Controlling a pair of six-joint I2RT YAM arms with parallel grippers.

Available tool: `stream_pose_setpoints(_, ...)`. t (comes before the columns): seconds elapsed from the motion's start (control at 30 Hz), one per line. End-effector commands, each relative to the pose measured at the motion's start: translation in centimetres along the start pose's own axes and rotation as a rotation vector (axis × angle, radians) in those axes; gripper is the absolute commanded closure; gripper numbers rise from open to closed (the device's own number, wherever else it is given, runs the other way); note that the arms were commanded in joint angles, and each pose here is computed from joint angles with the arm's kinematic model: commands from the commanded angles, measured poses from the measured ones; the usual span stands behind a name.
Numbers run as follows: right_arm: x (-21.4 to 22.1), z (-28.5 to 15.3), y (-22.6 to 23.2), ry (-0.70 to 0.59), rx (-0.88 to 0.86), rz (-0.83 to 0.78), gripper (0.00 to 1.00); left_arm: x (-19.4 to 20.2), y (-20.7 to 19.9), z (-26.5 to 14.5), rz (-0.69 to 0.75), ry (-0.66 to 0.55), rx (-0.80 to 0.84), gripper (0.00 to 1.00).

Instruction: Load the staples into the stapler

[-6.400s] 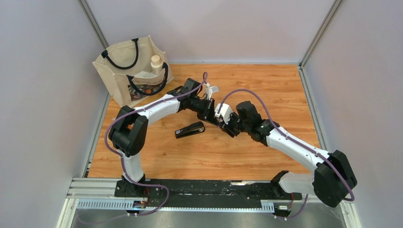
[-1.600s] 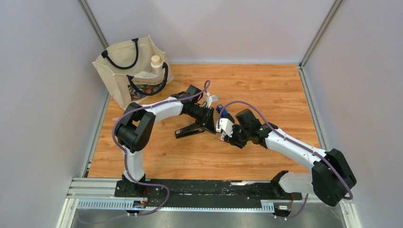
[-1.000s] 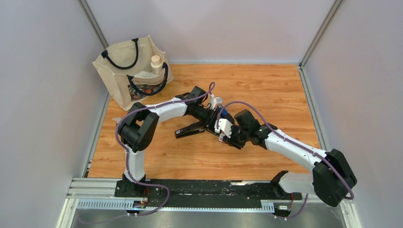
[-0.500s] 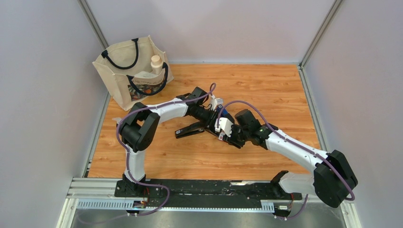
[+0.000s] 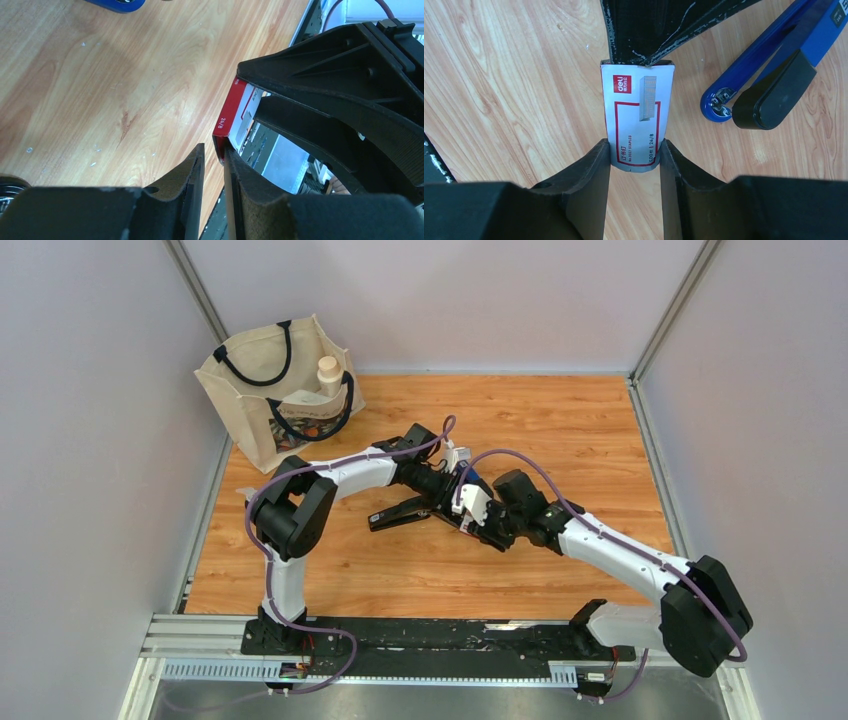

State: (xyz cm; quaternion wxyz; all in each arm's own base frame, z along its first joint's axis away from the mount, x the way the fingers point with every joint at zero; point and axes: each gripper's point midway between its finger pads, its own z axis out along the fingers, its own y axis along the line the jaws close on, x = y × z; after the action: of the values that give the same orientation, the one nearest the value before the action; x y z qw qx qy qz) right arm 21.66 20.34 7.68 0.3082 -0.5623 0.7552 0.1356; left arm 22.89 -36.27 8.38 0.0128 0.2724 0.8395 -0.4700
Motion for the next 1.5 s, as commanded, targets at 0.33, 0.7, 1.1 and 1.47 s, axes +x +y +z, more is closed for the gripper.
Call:
stream_pose_setpoints(0.33,-7.3,-0.7,-3.6,-0.195,0.127,0.036,0.61,-1.3,-1.9,-0.1,0.052,-0.024,0.04,0.71)
stream_pose_setpoints(0.7,-8.8,-0.4,-4.6,-0.223,0.154,0.043,0.61,-1.4,-2.3,-0.2,0.05,-0.023,0.056,0.71)
stream_pose_setpoints(1.1,-10.6,-0.6,-6.3,-0.268,0.232,0.046,0.61,-1.3,-2.6,-0.4,0.059,-0.021,0.065,0.71)
stream_pose_setpoints(1.47,-11.5,-0.5,-6.8,-0.283,0.251,0.032,0.61,-1.0,-2.4,-0.5,0.064,-0.014,0.061,0.78)
